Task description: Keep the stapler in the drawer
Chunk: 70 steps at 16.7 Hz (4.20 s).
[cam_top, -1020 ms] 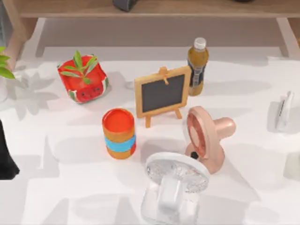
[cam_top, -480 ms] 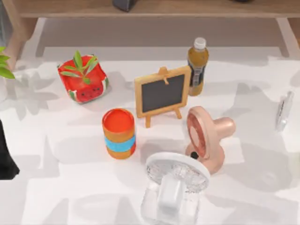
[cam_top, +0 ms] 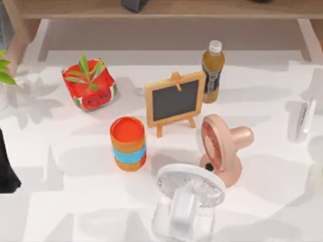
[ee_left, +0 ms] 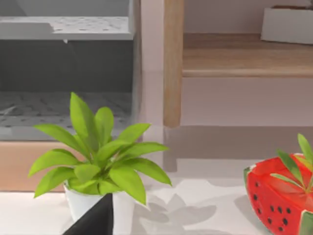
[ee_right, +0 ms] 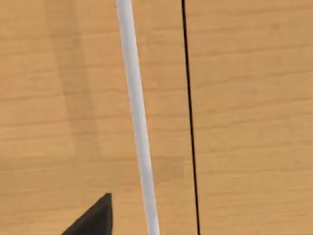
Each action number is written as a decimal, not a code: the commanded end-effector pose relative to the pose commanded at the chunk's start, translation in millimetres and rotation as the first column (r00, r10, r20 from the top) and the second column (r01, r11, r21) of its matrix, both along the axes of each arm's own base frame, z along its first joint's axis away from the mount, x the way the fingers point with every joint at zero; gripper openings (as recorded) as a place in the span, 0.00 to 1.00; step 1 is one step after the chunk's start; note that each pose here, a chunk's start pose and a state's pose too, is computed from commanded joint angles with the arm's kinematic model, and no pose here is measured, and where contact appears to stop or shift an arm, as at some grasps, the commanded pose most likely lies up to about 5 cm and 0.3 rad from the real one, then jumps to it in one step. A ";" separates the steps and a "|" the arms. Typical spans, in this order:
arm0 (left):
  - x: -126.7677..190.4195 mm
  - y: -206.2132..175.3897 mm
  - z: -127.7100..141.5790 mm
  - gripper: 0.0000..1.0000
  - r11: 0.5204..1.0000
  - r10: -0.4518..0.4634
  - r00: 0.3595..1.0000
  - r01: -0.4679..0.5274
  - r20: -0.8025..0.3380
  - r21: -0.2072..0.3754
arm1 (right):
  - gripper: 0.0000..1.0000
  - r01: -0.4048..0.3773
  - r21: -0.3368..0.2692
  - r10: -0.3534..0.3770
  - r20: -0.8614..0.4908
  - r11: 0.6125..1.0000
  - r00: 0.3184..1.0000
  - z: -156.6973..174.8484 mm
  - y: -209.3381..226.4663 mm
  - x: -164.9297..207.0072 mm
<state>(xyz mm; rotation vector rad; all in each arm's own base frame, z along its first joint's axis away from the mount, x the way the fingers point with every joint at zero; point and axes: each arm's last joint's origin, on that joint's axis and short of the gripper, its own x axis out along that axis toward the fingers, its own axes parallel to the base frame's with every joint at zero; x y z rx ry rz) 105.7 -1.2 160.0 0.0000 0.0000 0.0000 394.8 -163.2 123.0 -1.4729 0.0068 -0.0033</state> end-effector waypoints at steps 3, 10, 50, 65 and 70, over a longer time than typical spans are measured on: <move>0.0 0.0 0.0 1.00 1.000 0.000 1.000 0.000 0.000 0.000 | 1.00 0.002 -0.070 -0.002 0.000 0.998 1.000 -24.5 -12.5 6.5; 0.0 0.0 0.0 1.00 1.000 0.000 1.000 0.000 0.000 0.000 | 1.00 0.003 -0.098 -0.003 0.002 0.995 1.000 -33.8 -17.2 8.4; 0.0 0.0 0.0 1.00 1.000 0.000 1.000 0.000 0.000 0.000 | 0.00 0.005 -0.091 -0.006 -0.005 0.996 1.000 -35.6 -18.7 -2.5; 0.0 0.0 0.0 1.00 1.000 0.000 1.000 0.000 0.000 0.000 | 0.00 0.004 -0.085 -0.005 -0.013 0.996 1.000 -37.6 -16.1 -79.5; 0.0 0.0 0.0 1.00 1.000 0.000 1.000 0.000 0.000 0.000 | 0.00 0.005 -0.092 -0.006 -0.005 0.996 1.000 -36.1 -16.5 -92.3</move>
